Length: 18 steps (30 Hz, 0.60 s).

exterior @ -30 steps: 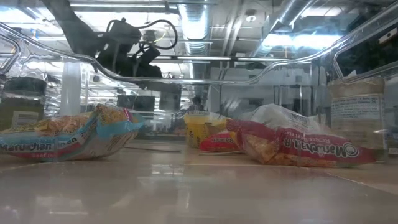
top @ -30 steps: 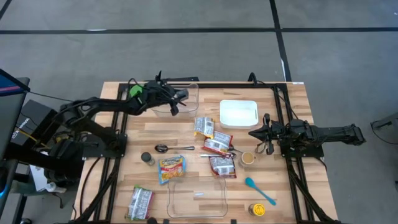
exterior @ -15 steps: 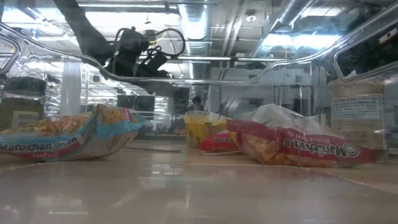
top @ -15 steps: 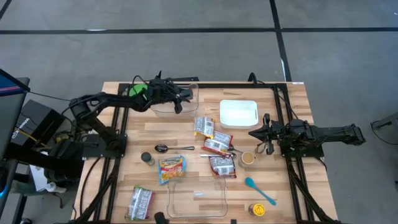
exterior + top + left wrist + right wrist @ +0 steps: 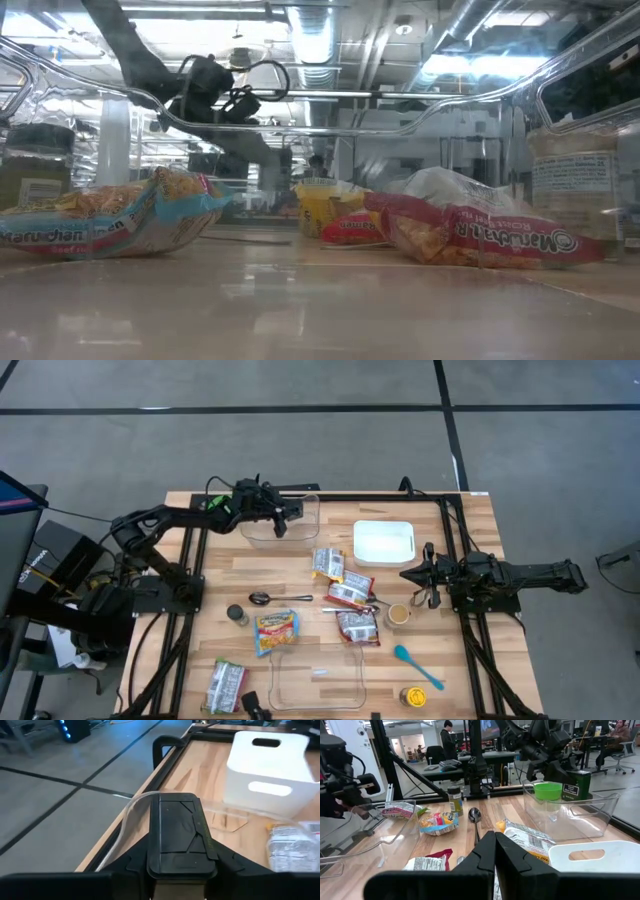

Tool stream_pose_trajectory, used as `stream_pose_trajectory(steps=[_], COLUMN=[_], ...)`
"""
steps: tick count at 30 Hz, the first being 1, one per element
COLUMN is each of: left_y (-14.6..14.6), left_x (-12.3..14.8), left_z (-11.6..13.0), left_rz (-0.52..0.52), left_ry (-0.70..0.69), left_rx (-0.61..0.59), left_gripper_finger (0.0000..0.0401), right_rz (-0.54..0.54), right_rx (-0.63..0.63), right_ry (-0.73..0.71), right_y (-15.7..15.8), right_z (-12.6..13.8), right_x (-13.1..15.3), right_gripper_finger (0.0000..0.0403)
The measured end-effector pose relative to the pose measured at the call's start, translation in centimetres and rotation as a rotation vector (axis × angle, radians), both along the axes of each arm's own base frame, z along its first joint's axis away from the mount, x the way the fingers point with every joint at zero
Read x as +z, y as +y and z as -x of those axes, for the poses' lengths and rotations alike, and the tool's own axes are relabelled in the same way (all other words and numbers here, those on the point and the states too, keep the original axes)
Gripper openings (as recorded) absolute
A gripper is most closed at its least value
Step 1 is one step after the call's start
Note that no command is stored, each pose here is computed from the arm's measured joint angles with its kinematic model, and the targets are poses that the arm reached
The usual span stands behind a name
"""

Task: Pick & Place Food Item
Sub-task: Put the black seasoning can into the top transparent bin

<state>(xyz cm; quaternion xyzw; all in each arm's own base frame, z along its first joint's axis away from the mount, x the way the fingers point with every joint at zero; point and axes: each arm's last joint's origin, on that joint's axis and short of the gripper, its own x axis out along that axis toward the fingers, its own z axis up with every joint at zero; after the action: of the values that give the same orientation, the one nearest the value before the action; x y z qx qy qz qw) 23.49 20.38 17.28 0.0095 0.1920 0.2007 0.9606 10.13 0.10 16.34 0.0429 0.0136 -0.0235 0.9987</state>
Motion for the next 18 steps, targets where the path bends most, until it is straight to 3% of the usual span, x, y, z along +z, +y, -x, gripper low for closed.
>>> stream_pose_trajectory(steps=[4, 8, 18], left_y=[0.3, 0.6, 0.9], left_x=[-1.4, -2.7, -3.8], left_z=[-0.3, -0.7, -1.0], left_rz=[0.024, 0.022, 0.04], left_ry=[0.027, 0.025, 0.034], left_rx=[0.001, 0.001, -0.016], left_gripper_finger=[0.0133, 0.0122, 0.013], right_rz=[0.0, 0.0, 0.0], right_rx=[0.0, 0.0, 0.0], right_ry=[0.0, 0.0, 0.0], right_y=[0.0, 0.0, 0.0], right_z=[0.0, 0.0, 0.0], right_x=[0.0, 0.0, 0.0], right_gripper_finger=[0.0, 0.0, 0.0])
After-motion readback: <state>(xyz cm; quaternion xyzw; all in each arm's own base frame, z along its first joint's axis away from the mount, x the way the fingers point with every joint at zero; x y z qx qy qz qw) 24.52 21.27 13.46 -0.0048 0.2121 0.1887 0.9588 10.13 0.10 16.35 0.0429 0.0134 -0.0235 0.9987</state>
